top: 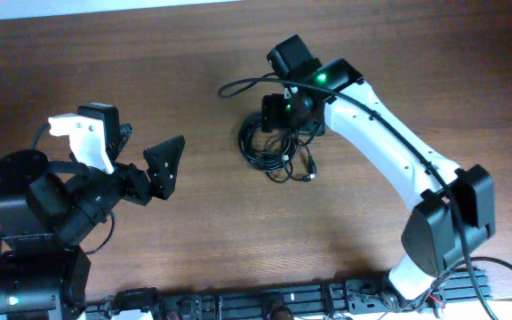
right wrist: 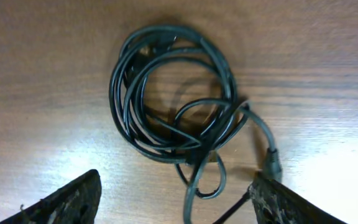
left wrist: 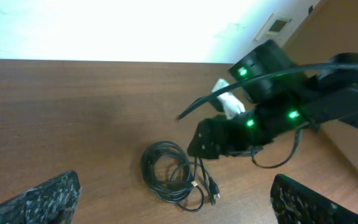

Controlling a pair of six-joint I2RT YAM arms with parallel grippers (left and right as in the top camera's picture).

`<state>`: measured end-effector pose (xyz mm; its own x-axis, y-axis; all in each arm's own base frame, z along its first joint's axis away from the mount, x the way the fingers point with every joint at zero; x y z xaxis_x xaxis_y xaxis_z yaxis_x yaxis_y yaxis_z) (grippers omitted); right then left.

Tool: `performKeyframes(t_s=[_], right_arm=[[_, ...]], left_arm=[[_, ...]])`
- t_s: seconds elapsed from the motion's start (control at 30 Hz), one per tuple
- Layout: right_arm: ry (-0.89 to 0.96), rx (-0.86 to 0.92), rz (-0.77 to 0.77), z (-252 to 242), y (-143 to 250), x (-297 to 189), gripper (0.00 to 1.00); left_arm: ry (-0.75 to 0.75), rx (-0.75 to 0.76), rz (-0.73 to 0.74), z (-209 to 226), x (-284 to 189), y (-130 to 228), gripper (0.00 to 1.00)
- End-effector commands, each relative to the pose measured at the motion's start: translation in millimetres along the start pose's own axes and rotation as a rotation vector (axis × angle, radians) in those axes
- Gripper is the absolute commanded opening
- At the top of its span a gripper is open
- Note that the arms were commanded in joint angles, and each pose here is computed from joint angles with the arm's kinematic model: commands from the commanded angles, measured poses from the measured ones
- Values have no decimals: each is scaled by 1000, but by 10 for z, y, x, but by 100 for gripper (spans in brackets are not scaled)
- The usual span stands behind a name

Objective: Untangle cables

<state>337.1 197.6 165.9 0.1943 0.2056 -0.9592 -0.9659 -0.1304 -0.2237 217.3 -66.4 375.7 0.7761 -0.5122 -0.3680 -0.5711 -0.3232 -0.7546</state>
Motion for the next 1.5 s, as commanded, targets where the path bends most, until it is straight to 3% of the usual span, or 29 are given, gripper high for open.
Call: performKeyframes(t_s=[0.0,0.13,0.23,0.3,0.33,0.37,0.4,0.53,0.67,0.93,1.23,1.47], right_arm=[[15,22,76,106,171,246,75],[49,93,100,54,230,358,74],[59,104,108,13,255,389,61],[58,104,106,16,249,397,57],[57,105,104,20,245,402,52],[59,107,106,16,245,413,35],[60,107,109,15,247,427,31],[75,110,143,-6,272,573,32],[83,111,160,-20,282,670,4],[47,131,34,-63,-17,248,4],[-24,-33,-196,73,-384,-1080,5],[-58,-146,-345,182,-438,-1937,4]], left_arm=[[12,1,-16,-47,-46,-42,99],[14,-5,-4,-47,-45,-17,99],[11,-9,2,-41,-45,-3,99],[11,-9,1,-41,-45,-5,99],[12,-8,-1,-43,-45,-9,99],[13,-7,-2,-44,-45,-12,99],[13,-7,-2,-44,-45,-12,99],[12,-8,0,-43,-45,-8,99],[12,-8,1,-43,-45,-7,99],[9,-11,5,-36,-45,4,99],[-10,-25,35,10,-22,59,99],[-43,-108,163,199,235,171,99]])
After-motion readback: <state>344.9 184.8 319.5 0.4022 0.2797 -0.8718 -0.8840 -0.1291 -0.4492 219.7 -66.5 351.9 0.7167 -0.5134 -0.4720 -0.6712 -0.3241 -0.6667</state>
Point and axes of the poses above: each gripper's point midway between its finger pads, its own x axis out along the fingers, its own z axis along the line the jaws close on, y = z × x, the point moved 4 cm from there along -x, back along the fingers, and after that the axes turned 14 degrees about -x, right-handed, at the moved point
